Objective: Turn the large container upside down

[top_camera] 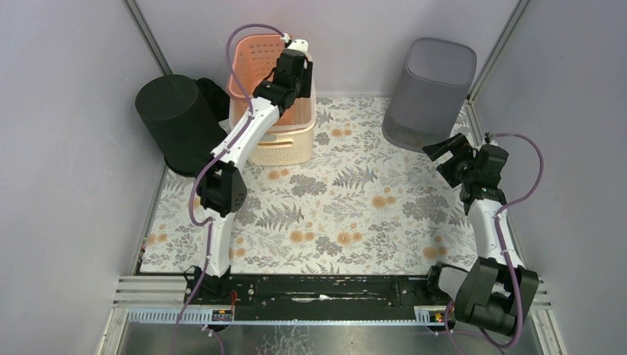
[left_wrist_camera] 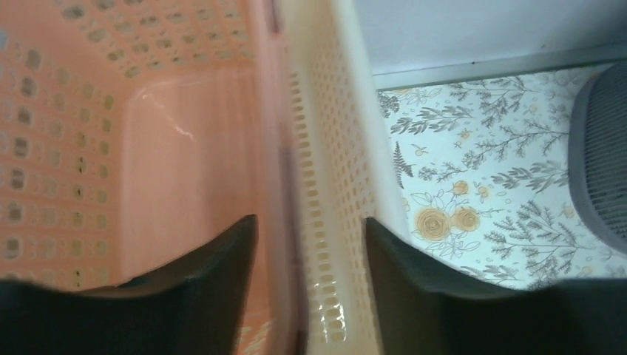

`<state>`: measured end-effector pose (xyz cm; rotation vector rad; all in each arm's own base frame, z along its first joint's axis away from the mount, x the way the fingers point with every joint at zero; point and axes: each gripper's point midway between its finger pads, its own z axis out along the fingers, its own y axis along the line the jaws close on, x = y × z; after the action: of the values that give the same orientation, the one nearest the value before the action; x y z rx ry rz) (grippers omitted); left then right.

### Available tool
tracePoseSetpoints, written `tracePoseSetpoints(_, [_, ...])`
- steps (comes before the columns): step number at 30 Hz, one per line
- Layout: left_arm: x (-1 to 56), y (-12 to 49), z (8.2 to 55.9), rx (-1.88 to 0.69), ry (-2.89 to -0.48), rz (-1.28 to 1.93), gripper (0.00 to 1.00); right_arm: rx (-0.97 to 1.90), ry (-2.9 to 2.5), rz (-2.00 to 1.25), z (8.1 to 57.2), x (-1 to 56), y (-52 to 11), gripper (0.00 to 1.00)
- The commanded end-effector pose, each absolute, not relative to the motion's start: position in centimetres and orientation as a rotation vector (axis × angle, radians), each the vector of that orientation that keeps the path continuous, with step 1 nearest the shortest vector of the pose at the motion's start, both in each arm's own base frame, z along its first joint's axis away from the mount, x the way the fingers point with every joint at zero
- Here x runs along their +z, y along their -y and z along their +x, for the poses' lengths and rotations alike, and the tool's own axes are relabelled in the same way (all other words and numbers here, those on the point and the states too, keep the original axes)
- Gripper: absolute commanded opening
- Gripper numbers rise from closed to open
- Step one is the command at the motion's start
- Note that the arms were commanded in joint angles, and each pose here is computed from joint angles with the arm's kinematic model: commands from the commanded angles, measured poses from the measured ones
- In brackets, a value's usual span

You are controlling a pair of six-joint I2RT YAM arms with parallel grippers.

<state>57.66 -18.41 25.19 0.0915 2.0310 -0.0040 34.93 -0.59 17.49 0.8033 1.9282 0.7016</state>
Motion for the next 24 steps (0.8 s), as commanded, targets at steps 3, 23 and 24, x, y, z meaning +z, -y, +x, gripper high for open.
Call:
tracePoseSetpoints(3, [25.6, 18.4, 58.5, 0.012, -2.022, 0.072, 0.09, 0.770, -1.932, 0.683, 33.5, 18.6, -1.3, 1.00])
tracePoseSetpoints(23, [53.7, 16.2, 45.6, -0.439, -1.519, -0.030, 0.00, 0.837, -1.848, 0.549, 31.7, 25.6, -3.0, 0.99])
tracePoseSetpoints(24, [54.5, 16.5, 44.3, -0.492, -1.510, -0.025, 0.00, 0.839, -1.838, 0.545, 31.4, 26.2, -3.1, 0.99])
